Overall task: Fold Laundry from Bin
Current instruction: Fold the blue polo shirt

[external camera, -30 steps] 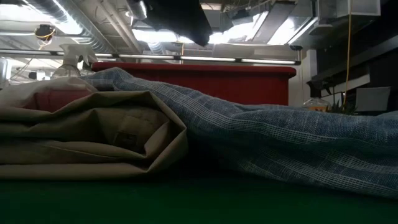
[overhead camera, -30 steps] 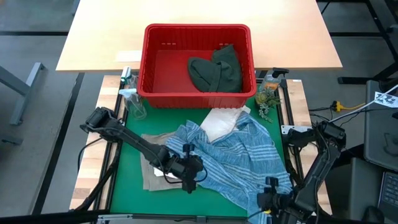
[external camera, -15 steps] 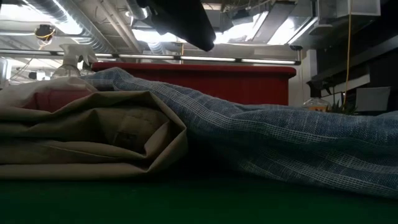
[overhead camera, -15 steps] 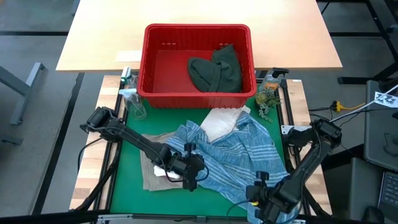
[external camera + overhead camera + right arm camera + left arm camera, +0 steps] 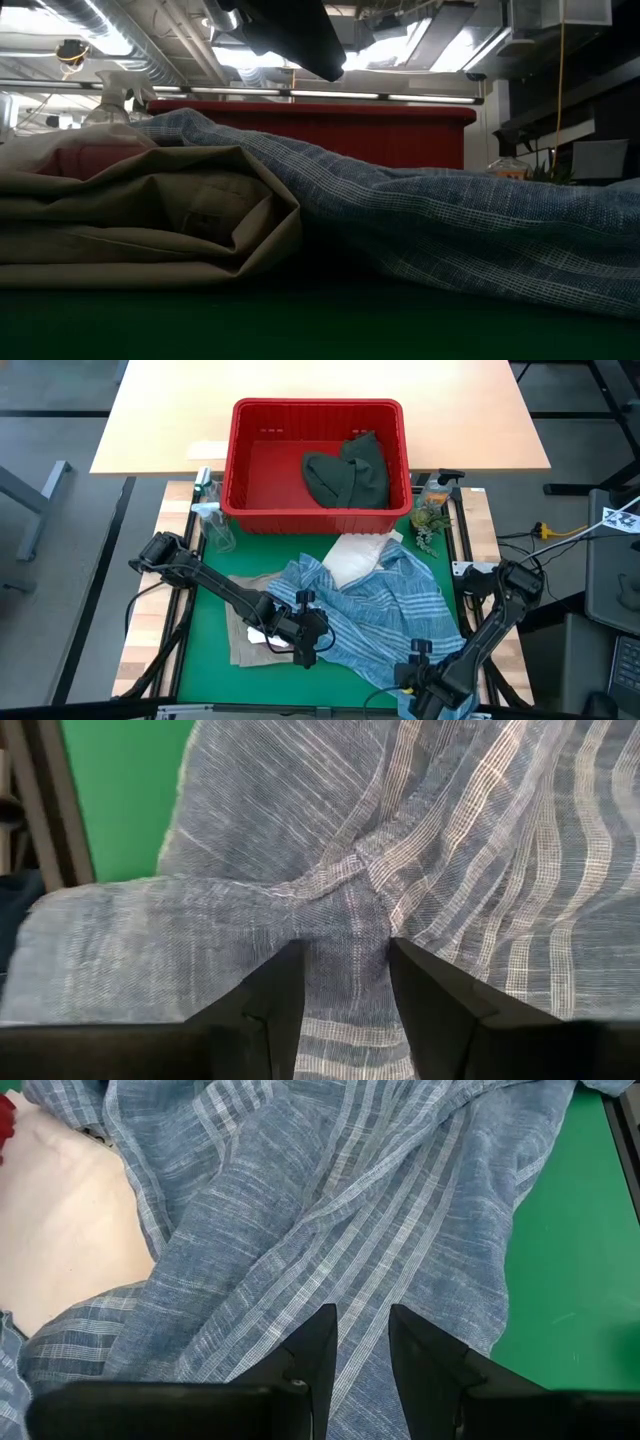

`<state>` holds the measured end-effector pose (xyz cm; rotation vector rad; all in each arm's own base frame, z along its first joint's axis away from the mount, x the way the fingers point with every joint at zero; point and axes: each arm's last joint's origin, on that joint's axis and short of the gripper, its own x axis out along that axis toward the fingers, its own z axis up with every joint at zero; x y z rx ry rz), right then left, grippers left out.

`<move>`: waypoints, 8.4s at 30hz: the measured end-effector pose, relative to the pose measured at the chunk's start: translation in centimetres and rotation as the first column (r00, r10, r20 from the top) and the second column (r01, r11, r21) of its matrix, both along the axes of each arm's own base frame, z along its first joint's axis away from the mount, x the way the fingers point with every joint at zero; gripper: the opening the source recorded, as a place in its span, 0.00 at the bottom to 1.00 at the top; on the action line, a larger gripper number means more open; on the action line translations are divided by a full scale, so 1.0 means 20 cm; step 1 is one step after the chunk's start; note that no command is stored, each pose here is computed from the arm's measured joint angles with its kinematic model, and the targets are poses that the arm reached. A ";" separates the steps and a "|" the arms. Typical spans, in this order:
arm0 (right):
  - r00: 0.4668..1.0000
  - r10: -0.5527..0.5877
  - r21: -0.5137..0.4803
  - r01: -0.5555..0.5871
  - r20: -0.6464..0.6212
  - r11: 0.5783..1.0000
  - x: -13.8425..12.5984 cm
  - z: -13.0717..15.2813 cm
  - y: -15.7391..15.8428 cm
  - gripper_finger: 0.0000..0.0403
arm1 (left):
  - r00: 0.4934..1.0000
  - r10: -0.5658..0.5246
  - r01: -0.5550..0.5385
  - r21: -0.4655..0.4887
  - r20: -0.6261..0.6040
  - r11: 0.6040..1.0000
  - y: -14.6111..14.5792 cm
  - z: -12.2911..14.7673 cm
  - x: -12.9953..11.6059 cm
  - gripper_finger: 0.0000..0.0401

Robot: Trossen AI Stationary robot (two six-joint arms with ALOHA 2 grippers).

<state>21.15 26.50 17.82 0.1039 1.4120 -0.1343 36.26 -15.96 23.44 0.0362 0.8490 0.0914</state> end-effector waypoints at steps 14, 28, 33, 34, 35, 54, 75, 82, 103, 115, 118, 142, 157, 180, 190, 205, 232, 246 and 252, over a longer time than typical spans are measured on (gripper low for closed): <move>0.999 0.011 -0.032 -0.012 -0.039 0.999 0.01 -0.07 0.01 0.17 | 1.000 0.001 -0.001 0.000 0.000 1.000 0.00 0.00 0.00 0.22; 0.998 -0.008 -0.071 0.004 -0.058 0.997 -0.01 -0.07 -0.01 0.01 | 1.000 0.001 -0.001 0.000 0.000 1.000 0.00 0.00 0.00 0.22; 0.998 -0.022 -0.098 0.015 -0.066 0.995 -0.01 -0.03 -0.04 0.01 | 1.000 0.001 -0.001 0.000 0.000 1.000 0.00 0.00 0.00 0.22; 0.998 -0.025 -0.103 0.018 -0.063 0.994 -0.02 -0.02 -0.05 0.01 | 1.000 0.001 -0.001 0.000 0.000 1.000 0.00 0.00 0.00 0.22; 0.998 -0.033 -0.116 0.027 -0.055 0.993 -0.02 0.00 -0.06 0.01 | 1.000 0.001 -0.001 0.000 0.000 1.000 0.00 0.00 0.00 0.22; 0.993 -0.121 -0.311 0.113 -0.007 0.944 -0.06 0.08 -0.17 0.01 | 0.999 0.043 -0.043 0.020 0.010 0.999 0.05 0.00 0.02 0.22; 0.963 -0.193 -0.308 0.129 -0.187 0.943 -0.09 0.15 -0.19 0.34 | 0.979 0.205 -0.206 0.032 0.020 0.978 0.34 0.02 0.10 0.35; 0.990 -0.129 -0.387 0.100 -0.051 0.917 -0.07 0.38 -0.27 0.34 | 0.968 0.253 -0.252 -0.078 -0.007 0.964 0.56 0.04 0.14 0.35; 0.936 -0.298 -0.208 0.334 0.185 0.919 -0.06 0.65 -1.33 0.34 | 0.973 0.199 -0.190 -0.085 0.116 0.978 0.85 0.39 -0.03 0.35; 0.830 -0.537 -0.139 0.555 0.150 0.820 -0.08 0.29 -1.63 0.34 | 0.980 0.174 -0.170 -0.050 0.094 0.984 0.85 0.38 -0.04 0.35; 0.828 -0.537 -0.092 0.554 0.160 0.827 -0.08 0.22 -1.66 0.34 | 0.981 0.174 -0.171 -0.048 0.089 0.984 0.85 0.38 -0.04 0.35; 0.824 -0.543 -0.167 0.565 0.165 0.808 -0.13 0.09 -1.70 0.34 | 0.981 0.170 -0.165 -0.052 0.089 0.985 0.83 0.38 -0.04 0.35; 0.842 -0.517 -0.156 0.537 0.151 0.829 -0.13 0.08 -1.70 0.03 | 0.982 0.167 -0.163 -0.053 0.089 0.985 0.83 0.38 -0.04 0.35; 0.892 -0.389 -0.082 0.416 0.230 0.906 -0.11 0.80 -1.47 0.01 | 0.961 0.276 -0.276 0.004 -0.019 0.961 0.86 0.19 -0.02 0.35; 0.854 -0.331 0.040 0.345 0.401 0.938 -0.19 0.98 -1.21 0.01 | 0.971 0.239 -0.238 -0.024 0.016 0.971 0.82 0.16 0.02 0.35; 0.841 -0.254 0.141 0.212 0.478 0.967 -0.23 1.01 -0.97 0.01 | 0.988 0.080 -0.059 -0.156 0.129 0.986 0.69 -0.14 0.29 0.35; 0.811 -0.201 0.155 0.137 0.549 0.978 -0.24 1.03 -0.89 0.01 | 0.973 -0.094 0.127 -0.150 0.212 0.981 0.71 -0.37 0.43 0.35; 0.824 -0.179 0.172 0.100 0.538 0.980 -0.25 1.03 -0.86 0.01 | 0.975 -0.063 0.094 -0.138 0.213 0.986 0.74 -0.30 0.41 0.02; 0.829 -0.193 0.217 0.089 0.524 0.972 -0.29 1.03 -0.80 0.01 | 0.965 -0.021 0.052 -0.112 0.262 0.992 0.80 -0.09 0.34 0.00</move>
